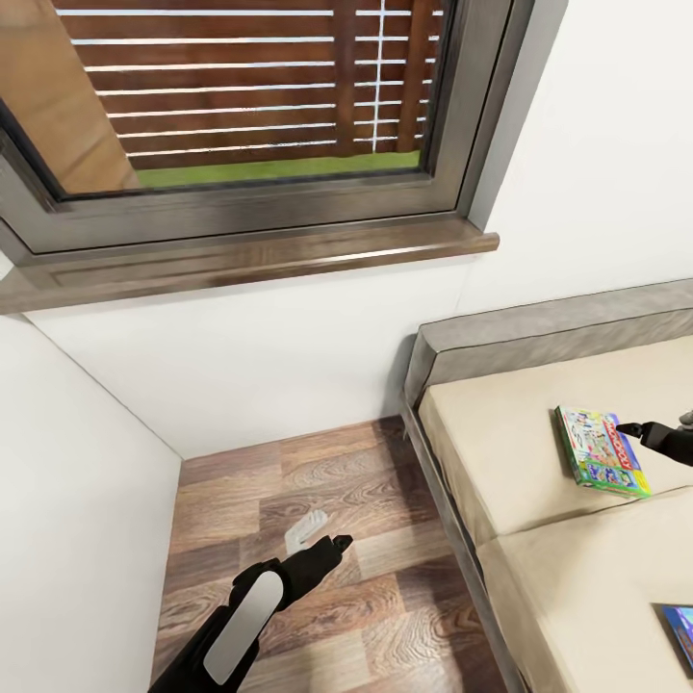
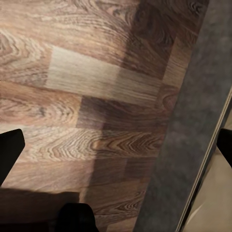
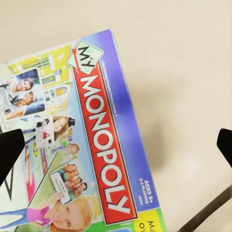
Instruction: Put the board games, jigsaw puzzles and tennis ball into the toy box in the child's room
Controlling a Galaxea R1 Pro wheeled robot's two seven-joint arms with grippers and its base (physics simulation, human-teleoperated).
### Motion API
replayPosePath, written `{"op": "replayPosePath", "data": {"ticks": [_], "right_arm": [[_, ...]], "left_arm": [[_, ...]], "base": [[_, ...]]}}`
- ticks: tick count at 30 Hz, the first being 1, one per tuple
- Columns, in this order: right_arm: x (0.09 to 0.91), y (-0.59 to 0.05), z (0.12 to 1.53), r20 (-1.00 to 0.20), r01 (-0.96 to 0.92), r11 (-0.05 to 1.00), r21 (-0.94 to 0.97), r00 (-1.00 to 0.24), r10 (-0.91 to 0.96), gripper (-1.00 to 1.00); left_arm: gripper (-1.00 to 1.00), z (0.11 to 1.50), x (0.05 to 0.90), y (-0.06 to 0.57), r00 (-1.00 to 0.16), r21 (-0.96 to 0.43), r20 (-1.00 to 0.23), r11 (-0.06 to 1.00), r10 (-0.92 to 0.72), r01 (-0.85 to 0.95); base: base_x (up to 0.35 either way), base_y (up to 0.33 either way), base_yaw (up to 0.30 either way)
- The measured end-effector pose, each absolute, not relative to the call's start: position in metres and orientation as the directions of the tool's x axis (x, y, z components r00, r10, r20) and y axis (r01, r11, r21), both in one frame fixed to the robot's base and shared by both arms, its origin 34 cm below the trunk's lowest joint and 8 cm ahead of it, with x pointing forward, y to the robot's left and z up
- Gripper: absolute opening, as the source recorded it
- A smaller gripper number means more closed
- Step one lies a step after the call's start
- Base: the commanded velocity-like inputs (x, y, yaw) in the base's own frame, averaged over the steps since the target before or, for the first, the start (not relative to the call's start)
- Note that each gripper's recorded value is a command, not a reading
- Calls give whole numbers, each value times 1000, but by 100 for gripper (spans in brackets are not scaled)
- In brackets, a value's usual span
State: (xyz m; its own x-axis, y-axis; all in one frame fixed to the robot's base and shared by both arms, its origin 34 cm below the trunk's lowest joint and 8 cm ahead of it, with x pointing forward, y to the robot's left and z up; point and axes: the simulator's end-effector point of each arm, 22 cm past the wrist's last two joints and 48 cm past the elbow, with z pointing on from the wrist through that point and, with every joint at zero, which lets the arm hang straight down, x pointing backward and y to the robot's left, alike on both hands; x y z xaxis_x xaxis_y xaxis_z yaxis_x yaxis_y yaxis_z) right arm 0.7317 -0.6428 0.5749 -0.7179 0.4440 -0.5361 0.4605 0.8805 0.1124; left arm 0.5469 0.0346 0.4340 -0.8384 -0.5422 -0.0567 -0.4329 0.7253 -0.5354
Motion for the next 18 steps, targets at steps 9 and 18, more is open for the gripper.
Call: {"op": "replayPosePath", "data": {"ticks": [9,18], "right_arm": [[732,-633,566,-523,459,880,119,-725,448,100],[732,-630,564,-518,456,881,125,-727,450,100]], "left_arm": [[100,433,546,35,-839,-533,-55,726,-542,-434],[100,433,546,34,-839,-533,-55,726,-542,-435]], "base": [[0,0,9],[0,0,2]]}}
